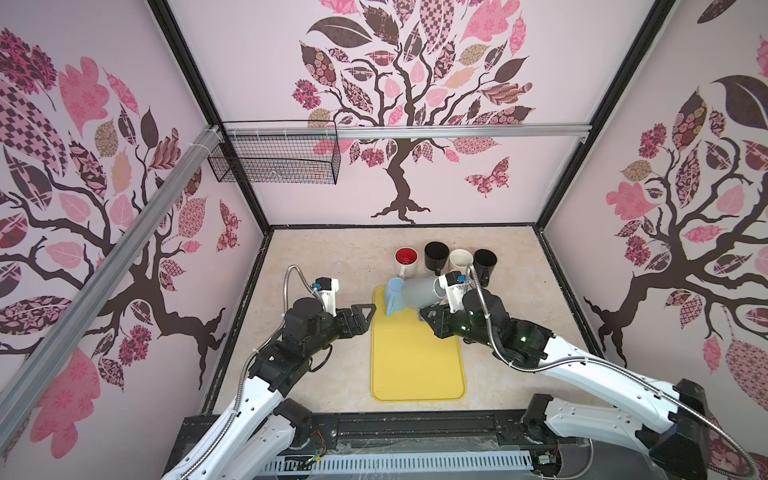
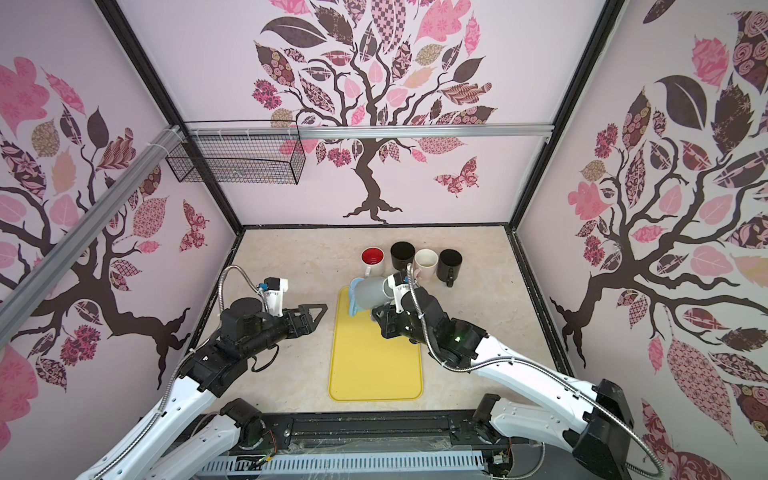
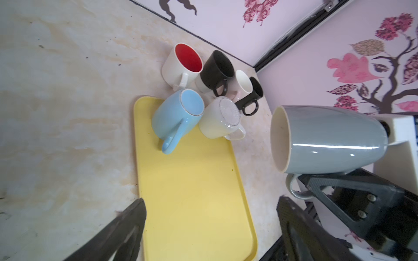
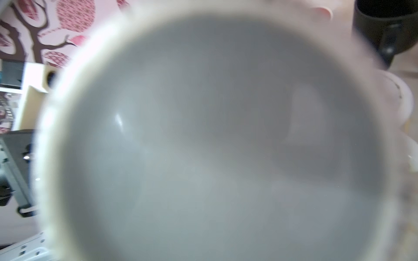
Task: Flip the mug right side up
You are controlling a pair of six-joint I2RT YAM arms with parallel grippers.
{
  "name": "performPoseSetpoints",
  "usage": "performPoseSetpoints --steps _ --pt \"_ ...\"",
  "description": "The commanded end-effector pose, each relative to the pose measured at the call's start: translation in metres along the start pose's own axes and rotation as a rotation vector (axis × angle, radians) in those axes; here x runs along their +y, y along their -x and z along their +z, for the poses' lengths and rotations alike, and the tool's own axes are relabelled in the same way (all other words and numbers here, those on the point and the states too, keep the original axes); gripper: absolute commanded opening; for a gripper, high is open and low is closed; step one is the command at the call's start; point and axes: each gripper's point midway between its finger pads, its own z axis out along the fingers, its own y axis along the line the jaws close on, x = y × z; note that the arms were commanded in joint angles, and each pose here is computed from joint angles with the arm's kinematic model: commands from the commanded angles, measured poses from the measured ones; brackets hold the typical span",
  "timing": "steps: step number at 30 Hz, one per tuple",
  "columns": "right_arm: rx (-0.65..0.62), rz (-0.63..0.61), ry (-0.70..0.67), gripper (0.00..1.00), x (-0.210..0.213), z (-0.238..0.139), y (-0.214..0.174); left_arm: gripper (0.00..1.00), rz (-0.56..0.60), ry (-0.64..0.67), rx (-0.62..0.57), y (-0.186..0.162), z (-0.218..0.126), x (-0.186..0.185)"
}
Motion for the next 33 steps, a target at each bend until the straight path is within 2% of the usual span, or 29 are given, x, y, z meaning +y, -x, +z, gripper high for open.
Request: performPoseSetpoints --steps 1,6,8,16,22,27,33 --pt "-0.134 -0.098 0.269 0.00 0.060 -0.021 0.037 0.93 -0.076 -0.149 0.012 -0.011 -0.002 -0.018" --pt "-0.153 -0.010 0.405 0.00 0.074 -0.029 0.050 0.92 -0.114 -0.233 -0.025 -0.016 -0.005 -0.022" --pt "-0.143 0.006 0.512 0.00 0.083 -0.032 0.049 0.92 -0.125 -0.257 -0.036 -0.019 -0.006 -0.021" --pt "-0.097 0.065 0.637 0.00 0.093 -0.025 0.040 0.84 -0.199 -0.401 -0.107 -0.017 -0.008 -0.030" --pt "-0.072 0.101 0.678 0.00 0.094 -0.020 0.034 0.75 -0.193 -0.472 -0.116 -0.008 -0.014 -0.046" --pt "-0.073 0.129 0.674 0.00 0.092 -0.014 0.034 0.62 -0.203 -0.500 -0.116 -0.005 -0.015 -0.051" --pt "-0.063 0.168 0.696 0.00 0.094 -0.004 0.036 0.62 -0.205 -0.522 -0.133 -0.003 -0.020 -0.056"
